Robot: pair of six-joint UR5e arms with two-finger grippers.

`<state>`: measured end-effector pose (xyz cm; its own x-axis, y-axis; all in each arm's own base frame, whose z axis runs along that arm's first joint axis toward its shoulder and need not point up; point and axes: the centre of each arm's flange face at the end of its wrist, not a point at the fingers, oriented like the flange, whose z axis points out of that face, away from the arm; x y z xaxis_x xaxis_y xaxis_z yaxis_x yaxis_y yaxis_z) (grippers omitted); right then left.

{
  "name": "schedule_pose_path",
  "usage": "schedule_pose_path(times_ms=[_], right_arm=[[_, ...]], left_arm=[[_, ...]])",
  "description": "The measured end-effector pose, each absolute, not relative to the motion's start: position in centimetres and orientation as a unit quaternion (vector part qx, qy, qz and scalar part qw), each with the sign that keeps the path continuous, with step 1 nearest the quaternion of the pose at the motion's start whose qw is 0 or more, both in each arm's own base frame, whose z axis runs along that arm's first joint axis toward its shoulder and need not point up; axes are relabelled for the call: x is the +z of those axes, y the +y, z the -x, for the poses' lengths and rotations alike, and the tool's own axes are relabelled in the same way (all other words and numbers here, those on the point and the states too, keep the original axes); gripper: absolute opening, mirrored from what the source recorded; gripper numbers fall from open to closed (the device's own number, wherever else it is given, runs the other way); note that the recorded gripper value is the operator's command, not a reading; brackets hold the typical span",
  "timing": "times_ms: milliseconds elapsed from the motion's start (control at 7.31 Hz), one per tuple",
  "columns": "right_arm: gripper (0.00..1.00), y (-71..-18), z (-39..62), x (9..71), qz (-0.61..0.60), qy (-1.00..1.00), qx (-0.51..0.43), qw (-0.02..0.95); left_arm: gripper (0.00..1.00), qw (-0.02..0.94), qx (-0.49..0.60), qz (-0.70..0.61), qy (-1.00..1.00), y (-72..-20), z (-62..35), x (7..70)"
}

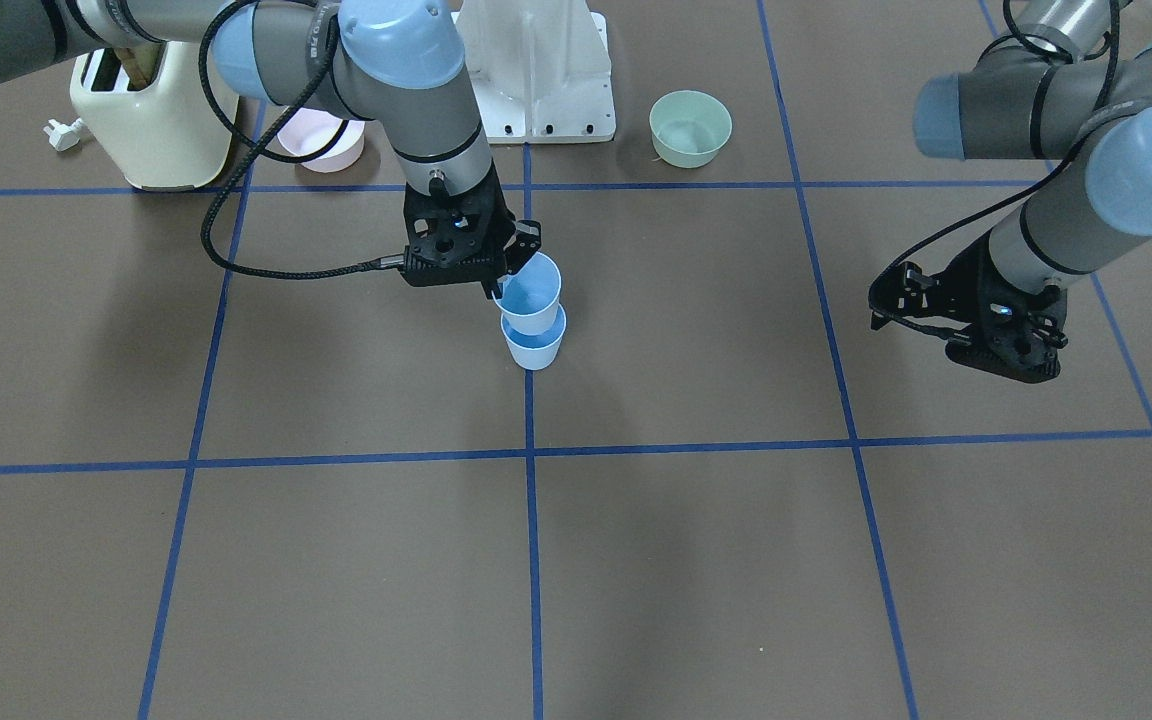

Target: Stack blue cups with both arms

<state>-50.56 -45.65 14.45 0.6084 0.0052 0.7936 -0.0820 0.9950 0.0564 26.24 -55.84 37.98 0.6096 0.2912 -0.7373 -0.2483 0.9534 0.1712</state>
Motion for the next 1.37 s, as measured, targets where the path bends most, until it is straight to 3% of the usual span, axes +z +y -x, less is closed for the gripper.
schedule_pose_path(times_ms=[137,410,684,821,1368], right_arm=[[0.18,-45.6,50.6,14.5,-0.044,-0.441,0.024,0.896],[0.76,-45.6,50.7,14.5,-0.044,-0.441,0.025,0.896],[0.85,-45.6,50.7,14.4,-0.040,-0.443,0.036,0.895],[0.99,-45.5,50.6,14.4,-0.038,-0.443,0.038,0.895],[1.00,-48.2,45.6,16.5,-0.051,-0.442,0.058,0.894]], left_arm=[[0.97,0.897,0.150,-0.026,0.415,-55.8,-26.2,38.0],[0.97,0.897,0.151,-0.026,0.416,-55.8,-26.2,37.9],[0.97,0.897,0.151,-0.026,0.416,-55.8,-26.2,37.9],[0.97,0.897,0.150,-0.026,0.416,-55.9,-26.2,37.9],[0.97,0.898,0.147,-0.037,0.413,-56.8,-24.2,38.0]])
